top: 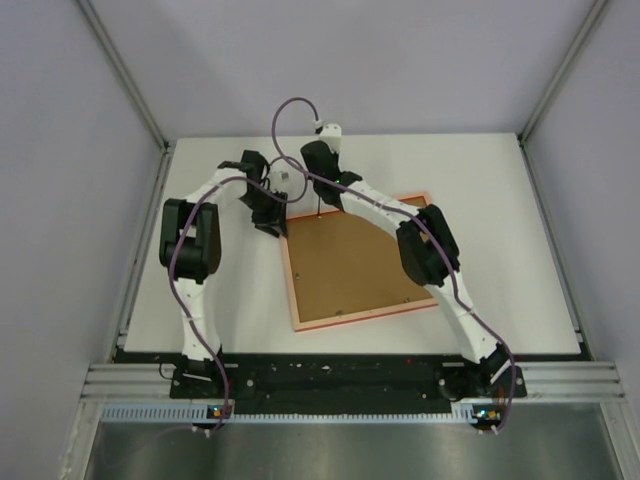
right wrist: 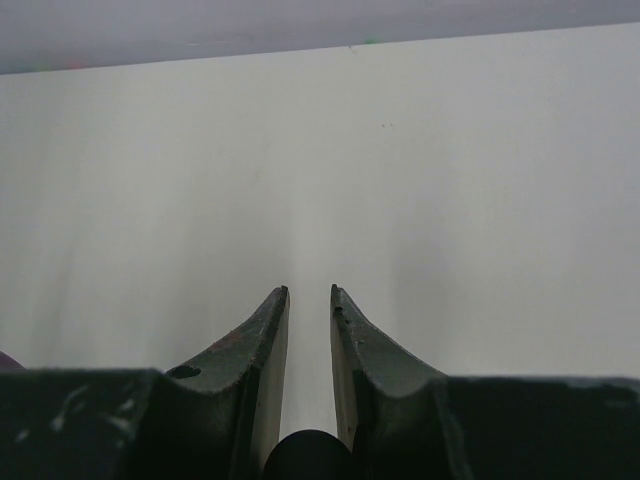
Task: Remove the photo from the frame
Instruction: Release the photo frame item from the photo frame.
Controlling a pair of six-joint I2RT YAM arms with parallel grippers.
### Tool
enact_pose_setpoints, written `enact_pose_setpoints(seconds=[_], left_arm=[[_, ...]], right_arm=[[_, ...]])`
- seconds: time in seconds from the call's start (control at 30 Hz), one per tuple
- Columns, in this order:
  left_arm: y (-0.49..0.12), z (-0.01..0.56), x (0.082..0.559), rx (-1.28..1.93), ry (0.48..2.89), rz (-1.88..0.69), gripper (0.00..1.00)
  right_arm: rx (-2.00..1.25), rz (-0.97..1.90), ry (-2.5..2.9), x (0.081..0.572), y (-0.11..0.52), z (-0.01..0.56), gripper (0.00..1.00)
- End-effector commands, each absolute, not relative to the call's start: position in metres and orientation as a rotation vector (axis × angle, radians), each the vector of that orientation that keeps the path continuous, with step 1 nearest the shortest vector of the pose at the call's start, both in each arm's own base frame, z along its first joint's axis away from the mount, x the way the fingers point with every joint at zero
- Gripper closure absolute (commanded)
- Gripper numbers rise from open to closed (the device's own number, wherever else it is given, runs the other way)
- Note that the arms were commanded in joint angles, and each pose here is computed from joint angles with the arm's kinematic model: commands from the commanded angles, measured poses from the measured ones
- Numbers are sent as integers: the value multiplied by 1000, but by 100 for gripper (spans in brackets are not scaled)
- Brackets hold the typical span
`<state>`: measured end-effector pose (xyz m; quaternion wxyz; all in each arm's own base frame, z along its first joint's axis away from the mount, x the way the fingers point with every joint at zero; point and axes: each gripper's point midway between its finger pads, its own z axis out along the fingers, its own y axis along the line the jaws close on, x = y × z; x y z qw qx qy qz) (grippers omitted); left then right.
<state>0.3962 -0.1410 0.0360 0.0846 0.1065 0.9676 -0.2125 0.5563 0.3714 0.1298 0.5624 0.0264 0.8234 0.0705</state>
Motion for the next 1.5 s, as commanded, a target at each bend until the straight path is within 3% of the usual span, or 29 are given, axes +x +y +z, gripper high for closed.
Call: enact_pose_setpoints(seconds=[0.0,1.47], left_arm=[[-140,59,401,318,2816,-654,60],[-138,63,403,260,2808,-680,60]], right_arm=[[69,152,1872,557,378,143,100],[34,66,1806,550,377,153,100]])
